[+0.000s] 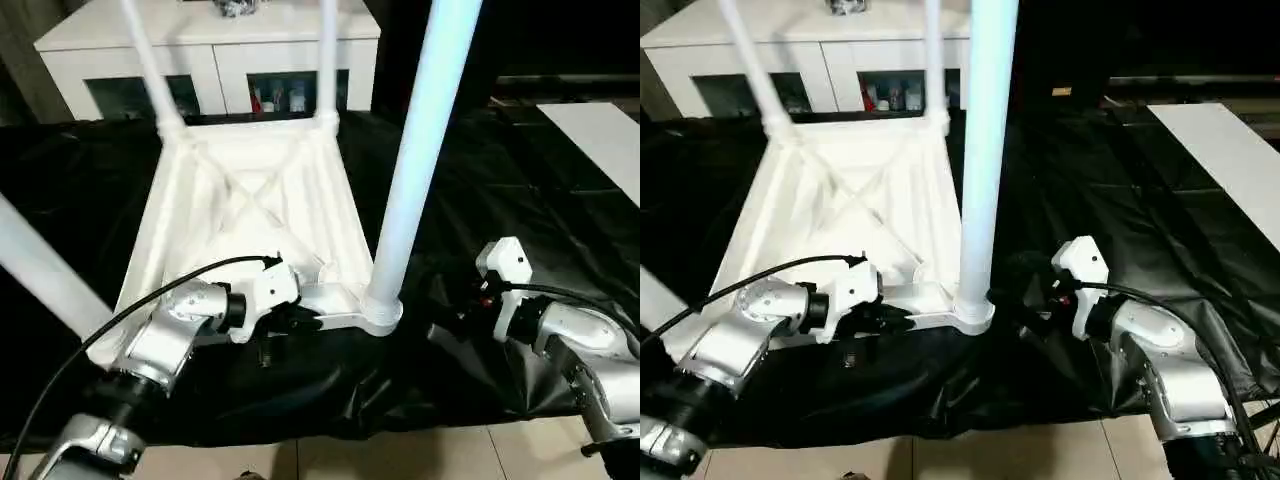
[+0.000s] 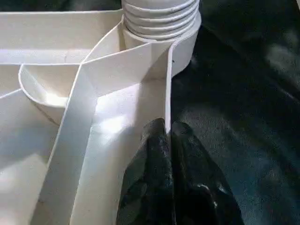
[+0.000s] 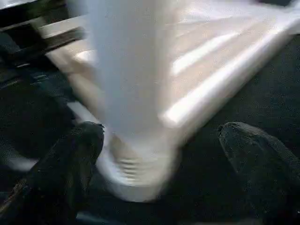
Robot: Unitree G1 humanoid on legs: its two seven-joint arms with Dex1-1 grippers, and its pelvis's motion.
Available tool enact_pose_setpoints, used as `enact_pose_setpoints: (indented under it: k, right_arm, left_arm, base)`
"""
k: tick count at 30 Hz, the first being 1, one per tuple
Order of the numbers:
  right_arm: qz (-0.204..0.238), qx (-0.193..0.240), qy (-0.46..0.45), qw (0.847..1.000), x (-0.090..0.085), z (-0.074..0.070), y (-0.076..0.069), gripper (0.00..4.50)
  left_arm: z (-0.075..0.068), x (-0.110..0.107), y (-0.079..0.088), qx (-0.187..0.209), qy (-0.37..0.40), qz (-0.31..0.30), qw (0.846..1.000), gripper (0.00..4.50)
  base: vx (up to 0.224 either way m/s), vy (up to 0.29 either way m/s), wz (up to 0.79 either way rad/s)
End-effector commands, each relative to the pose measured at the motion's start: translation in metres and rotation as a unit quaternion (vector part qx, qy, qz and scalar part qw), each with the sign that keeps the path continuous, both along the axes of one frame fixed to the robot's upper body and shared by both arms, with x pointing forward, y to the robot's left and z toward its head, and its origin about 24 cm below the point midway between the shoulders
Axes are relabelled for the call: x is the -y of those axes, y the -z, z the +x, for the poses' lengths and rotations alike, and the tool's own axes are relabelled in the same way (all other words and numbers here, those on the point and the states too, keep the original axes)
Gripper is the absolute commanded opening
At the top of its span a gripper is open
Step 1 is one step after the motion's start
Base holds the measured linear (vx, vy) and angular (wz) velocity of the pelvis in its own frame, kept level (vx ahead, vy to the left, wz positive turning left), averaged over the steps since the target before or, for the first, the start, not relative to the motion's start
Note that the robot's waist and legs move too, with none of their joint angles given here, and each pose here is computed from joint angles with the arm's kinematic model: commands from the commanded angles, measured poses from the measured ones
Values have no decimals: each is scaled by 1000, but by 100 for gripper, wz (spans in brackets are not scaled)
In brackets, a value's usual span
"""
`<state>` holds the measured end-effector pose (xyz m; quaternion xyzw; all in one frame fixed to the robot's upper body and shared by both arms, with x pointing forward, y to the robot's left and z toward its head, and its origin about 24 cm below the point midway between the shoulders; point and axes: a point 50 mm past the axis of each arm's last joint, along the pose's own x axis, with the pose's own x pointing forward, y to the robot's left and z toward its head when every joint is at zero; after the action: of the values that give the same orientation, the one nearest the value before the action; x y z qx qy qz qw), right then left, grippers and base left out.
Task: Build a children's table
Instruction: Rotate table base, then rotate leg to tighten
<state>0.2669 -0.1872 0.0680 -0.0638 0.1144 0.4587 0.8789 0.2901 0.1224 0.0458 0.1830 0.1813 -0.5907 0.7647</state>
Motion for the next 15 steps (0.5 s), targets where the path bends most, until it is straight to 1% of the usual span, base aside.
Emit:
enact_pose_setpoints:
  k: [1, 3, 4, 5, 8, 11, 13, 15]
  right_arm:
    - [-20, -5, -35, 999, -5, 1, 4, 450]
    - [-21, -5, -36, 999, -5, 1, 4, 450]
    - [-35, -5, -45, 998, -6, 2, 7, 450]
    - [-39, -2, -46, 998, -7, 4, 7, 450]
    - [-63, 20, -40, 997, -14, 18, 7, 450]
    - [-64, 26, -34, 997, -21, 28, 6, 450]
    - [-62, 25, -38, 997, -23, 31, 6, 450]
    - [-54, 22, -41, 997, -26, 33, 7, 450]
  left_arm:
    - [0, 5, -2, -1, -25, -16, 1000, 6]
    - [0, 5, -2, 0, -26, -16, 1000, 6]
    - [1, 7, -3, 5, -27, -14, 1000, 6]
    - [1, 8, -3, 6, -26, -15, 1000, 6]
    - [4, 16, -8, 12, -17, -22, 1000, 6]
    - [5, 19, -9, 12, -12, -11, 1000, 6]
    - [5, 20, -9, 6, -11, -10, 1000, 6]
    - [7, 19, -10, 15, -14, -4, 1000, 6]
  base:
    - [0, 0, 0]
    - [0, 0, 0]
    - [0, 0, 0]
    - [0, 0, 0]
    - [0, 0, 0]
    - [0, 0, 0]
    - [0, 0, 0]
    - [0, 0, 0]
